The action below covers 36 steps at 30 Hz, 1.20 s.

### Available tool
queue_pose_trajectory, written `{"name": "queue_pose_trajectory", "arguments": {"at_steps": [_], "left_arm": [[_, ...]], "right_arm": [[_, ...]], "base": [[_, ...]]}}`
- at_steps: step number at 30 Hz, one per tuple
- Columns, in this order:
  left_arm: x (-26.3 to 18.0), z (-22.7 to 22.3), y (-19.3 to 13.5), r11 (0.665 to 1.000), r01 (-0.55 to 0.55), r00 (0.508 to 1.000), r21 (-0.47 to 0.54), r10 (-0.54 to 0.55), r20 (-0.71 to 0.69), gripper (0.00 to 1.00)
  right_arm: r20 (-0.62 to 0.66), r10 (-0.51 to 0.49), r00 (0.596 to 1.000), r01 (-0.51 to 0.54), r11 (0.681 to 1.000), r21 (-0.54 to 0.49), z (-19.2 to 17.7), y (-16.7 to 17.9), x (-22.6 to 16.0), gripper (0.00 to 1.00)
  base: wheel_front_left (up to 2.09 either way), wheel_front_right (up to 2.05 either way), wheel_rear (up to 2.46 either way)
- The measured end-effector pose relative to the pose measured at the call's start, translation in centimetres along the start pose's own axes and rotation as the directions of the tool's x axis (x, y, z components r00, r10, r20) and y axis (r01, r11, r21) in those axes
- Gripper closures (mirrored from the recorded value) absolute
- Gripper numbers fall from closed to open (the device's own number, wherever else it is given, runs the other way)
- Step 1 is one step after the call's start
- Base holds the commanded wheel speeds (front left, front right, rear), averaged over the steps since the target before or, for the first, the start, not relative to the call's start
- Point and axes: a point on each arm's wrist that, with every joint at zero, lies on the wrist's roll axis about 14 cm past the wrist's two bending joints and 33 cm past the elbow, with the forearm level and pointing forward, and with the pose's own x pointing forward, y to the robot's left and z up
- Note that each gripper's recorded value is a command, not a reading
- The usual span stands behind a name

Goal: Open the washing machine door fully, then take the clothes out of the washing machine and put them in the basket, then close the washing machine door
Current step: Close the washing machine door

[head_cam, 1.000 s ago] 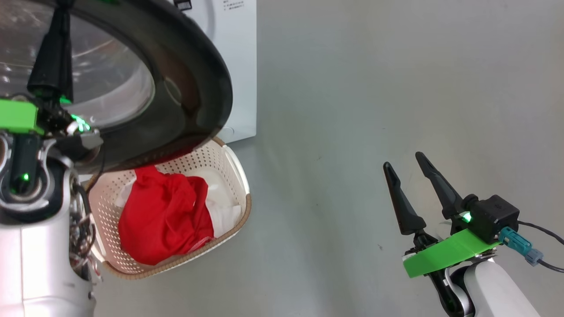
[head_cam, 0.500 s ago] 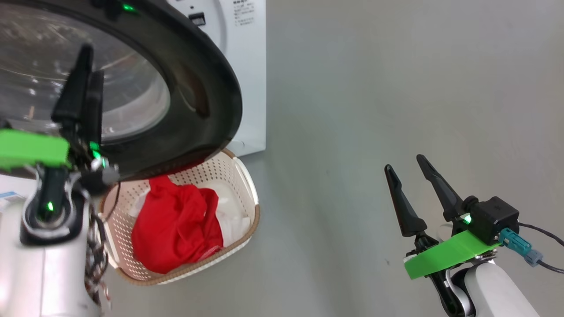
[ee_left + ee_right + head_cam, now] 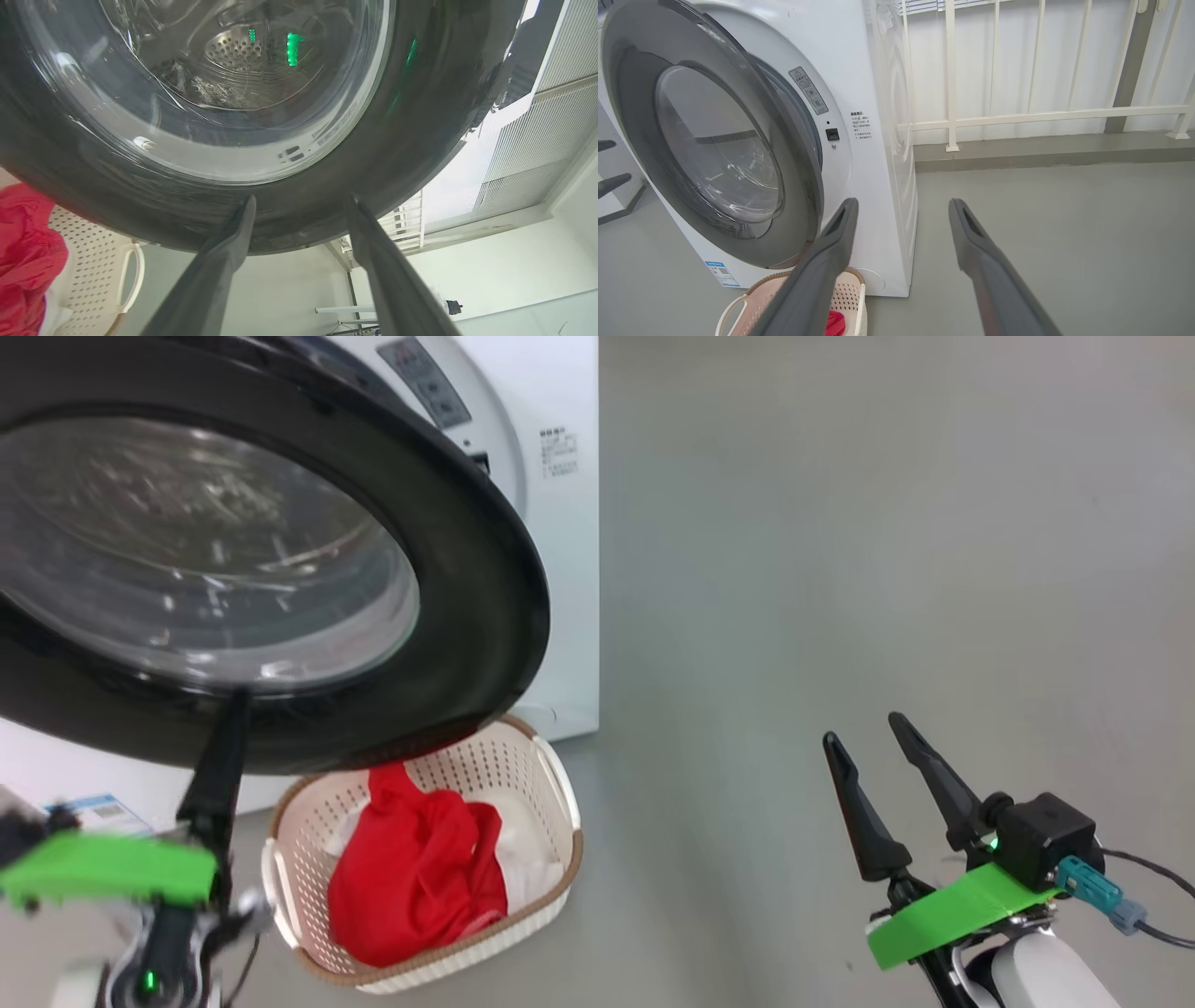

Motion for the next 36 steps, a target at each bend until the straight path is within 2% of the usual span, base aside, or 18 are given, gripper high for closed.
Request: {"name": "queue_pose_trajectory", "arguments": {"at_steps": [5,8,13,15,18,20,25,28,30,31,33,36], "left_arm": [[-3.8,1.0,2.0,0.996,-0.058,0.996,0.064,0.053,0.07,0.0],[-5.6,2.2,2.5,0.985,-0.079,0.99,0.151,0.059,0.131,0.0],[-8.1,4.5,1.7,0.937,-0.086,0.971,0.34,0.001,0.241,0.0],[-9.0,4.8,1.6,0.9,-0.094,0.965,0.425,-0.023,0.262,0.0],[-10.3,5.1,1.5,0.815,-0.11,0.963,0.569,-0.053,0.263,0.0],[-10.8,4.9,1.4,0.73,-0.121,0.968,0.673,-0.065,0.244,0.0],[-11.3,3.6,-0.1,0.465,-0.093,0.978,0.88,-0.122,0.167,0.0],[-11.5,3.1,-0.7,0.398,-0.103,0.975,0.912,-0.14,0.171,0.0],[-11.8,3.0,-0.2,0.378,-0.122,0.976,0.918,-0.124,0.181,0.0],[-12.0,3.0,0.2,0.382,-0.139,0.974,0.914,-0.111,0.195,0.0],[-12.1,3.1,0.6,0.411,-0.162,0.971,0.897,-0.098,0.22,0.0],[-12.1,3.3,0.8,0.417,-0.169,0.97,0.893,-0.092,0.227,0.0]], "right_arm": [[0.037,0.011,0.999,-0.01,1.0,-0.006,1.4,0.3,-0.7,0.0],[0.05,0.006,0.999,-0.006,1.0,-0.005,1.8,0.3,-1.3,0.0],[0.067,0.015,0.998,-0.015,1.0,-0.005,2.3,0.6,-1.9,0.0],[0.079,0.021,0.997,-0.021,1.0,-0.007,2.7,0.8,-1.9,0.0],[0.092,0.025,0.995,-0.024,1.0,-0.007,3.1,0.9,-2.2,0.0],[0.085,0.021,0.996,-0.021,1.0,-0.004,2.8,0.9,-2.7,0.0],[0.085,0.007,0.996,-0.007,1.0,-0.001,2.8,0.5,-3.2,0.0],[0.086,-0.009,0.996,0.009,1.0,0.001,2.8,0.0,-3.4,0.0],[0.089,-0.01,0.996,0.01,1.0,0.001,2.9,0.0,-3.4,0.0],[0.091,-0.011,0.996,0.011,1.0,0.002,2.9,0.0,-3.4,0.0],[0.091,-0.014,0.996,0.014,1.0,0.002,2.9,-0.1,-3.4,0.0],[0.09,-0.018,0.996,0.018,1.0,0.002,2.9,-0.3,-3.4,0.0]], "base": [[0.0,0.0,0.0],[0.0,0.0,0.0],[0.0,0.0,0.0],[0.0,0.0,0.0],[0.0,0.0,0.0],[0.0,0.0,0.0],[0.0,0.0,0.0],[0.0,0.0,0.0],[0.0,0.0,0.0],[0.0,0.0,0.0],[0.0,0.0,0.0],[0.0,0.0,0.0]]}}
